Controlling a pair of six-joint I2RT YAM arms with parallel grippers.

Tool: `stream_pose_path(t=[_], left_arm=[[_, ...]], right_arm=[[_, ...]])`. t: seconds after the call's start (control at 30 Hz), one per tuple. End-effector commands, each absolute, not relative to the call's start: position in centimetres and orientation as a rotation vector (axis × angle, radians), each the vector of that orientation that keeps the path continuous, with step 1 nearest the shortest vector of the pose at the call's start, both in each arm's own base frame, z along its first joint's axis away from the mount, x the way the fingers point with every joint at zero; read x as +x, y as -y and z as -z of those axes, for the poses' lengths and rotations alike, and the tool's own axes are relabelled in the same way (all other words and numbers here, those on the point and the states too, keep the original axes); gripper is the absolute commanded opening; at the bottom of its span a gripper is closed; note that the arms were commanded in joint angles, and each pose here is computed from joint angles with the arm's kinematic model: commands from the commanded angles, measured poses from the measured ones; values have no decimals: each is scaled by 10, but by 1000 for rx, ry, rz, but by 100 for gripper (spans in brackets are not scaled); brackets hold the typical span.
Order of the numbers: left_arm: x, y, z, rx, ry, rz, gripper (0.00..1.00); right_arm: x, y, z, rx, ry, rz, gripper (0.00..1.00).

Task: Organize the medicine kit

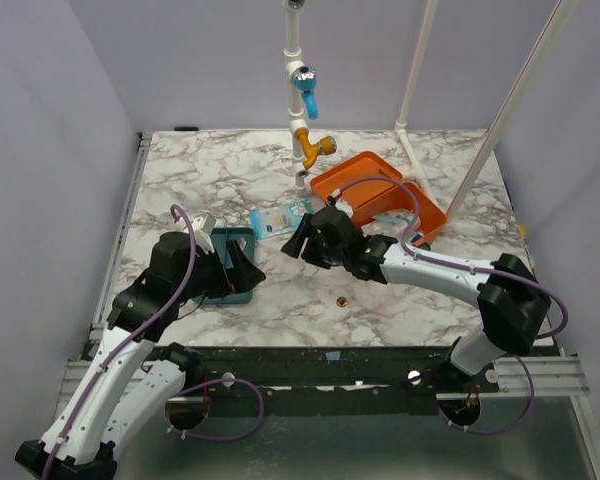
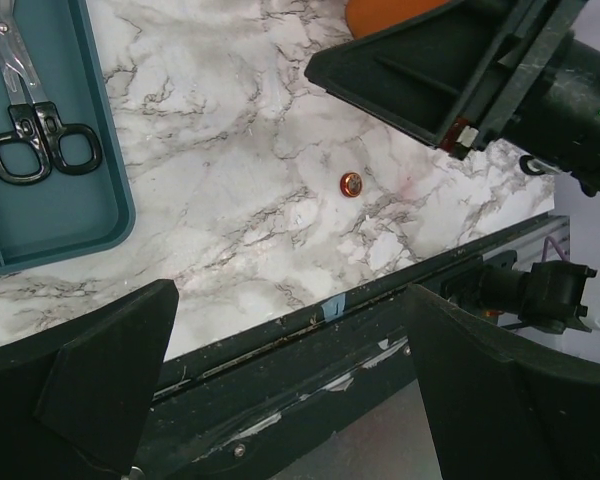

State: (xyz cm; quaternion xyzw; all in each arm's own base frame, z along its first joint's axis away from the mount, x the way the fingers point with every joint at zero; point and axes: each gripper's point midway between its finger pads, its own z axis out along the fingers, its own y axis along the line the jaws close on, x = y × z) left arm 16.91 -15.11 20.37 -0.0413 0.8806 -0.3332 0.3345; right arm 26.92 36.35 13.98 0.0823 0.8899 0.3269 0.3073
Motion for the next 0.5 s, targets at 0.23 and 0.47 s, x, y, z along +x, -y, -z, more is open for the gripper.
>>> stream_pose_path(t=[0.23,0.47], left_arm=[[153,143,-196,-112,-2308,866,98],[144,142,-196,-104,-2306,882,99]], right_arm=[[295,-376,-108,600,-2191,-868,67],[313,-387,-81,724,-2165,-840,67]])
